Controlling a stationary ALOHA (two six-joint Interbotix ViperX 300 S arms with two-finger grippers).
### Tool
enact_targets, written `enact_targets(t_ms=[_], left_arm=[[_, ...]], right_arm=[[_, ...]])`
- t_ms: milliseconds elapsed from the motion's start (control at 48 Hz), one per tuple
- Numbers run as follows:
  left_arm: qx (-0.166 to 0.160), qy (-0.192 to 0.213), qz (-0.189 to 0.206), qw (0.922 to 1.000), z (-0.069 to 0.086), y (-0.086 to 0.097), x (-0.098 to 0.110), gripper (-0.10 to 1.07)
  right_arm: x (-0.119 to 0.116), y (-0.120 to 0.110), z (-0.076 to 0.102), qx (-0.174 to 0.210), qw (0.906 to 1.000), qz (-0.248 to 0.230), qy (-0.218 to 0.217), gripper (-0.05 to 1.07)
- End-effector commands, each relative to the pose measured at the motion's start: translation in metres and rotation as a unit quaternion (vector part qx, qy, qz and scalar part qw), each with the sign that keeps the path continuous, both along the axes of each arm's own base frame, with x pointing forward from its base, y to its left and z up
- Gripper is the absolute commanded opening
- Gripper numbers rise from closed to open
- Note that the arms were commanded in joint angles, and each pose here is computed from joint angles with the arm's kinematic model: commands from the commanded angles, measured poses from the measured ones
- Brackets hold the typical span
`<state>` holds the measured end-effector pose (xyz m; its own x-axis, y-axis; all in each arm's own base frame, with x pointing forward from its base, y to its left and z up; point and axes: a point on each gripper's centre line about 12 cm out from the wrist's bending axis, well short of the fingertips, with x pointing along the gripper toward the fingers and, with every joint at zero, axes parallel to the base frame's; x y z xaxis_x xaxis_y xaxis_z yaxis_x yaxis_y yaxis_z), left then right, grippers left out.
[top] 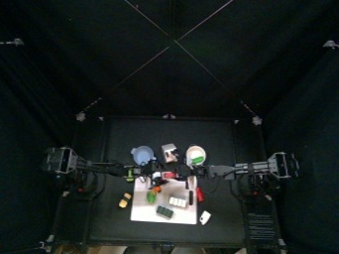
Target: Pull apart salmon sushi
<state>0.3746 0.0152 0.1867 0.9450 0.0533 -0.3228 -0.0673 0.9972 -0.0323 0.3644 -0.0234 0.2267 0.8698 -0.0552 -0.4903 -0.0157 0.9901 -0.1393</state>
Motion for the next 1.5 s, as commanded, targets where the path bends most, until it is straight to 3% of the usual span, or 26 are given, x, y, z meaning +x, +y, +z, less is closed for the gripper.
enact_targets(t_ms=[0,208,542,688,1479], left_arm=[[0.002,-0.021,0.006,0.9998,0.012,0.006,0.009,1.02],[0.002,-0.022,0.011,0.9997,0.013,0.01,0.009,0.96],[0.007,-0.02,0.004,0.9998,0.012,0.007,0.007,0.66],[0.007,-0.02,0.003,0.9998,0.012,0.006,0.005,0.58],[0.006,-0.019,0.004,0.9998,0.012,0.005,-0.005,0.57]], right_arm=[[0.004,-0.001,0.018,-0.002,0.9997,-0.001,-0.026,0.41],[0.004,-0.001,0.018,-0.004,0.9997,0.0,-0.026,0.41],[0.004,-0.001,0.017,-0.001,0.9997,-0.001,-0.025,0.41],[0.003,-0.001,0.017,-0.001,0.9997,-0.001,-0.024,0.4],[-0.002,0.001,0.008,0.002,1.0,0.0,-0.006,0.4]])
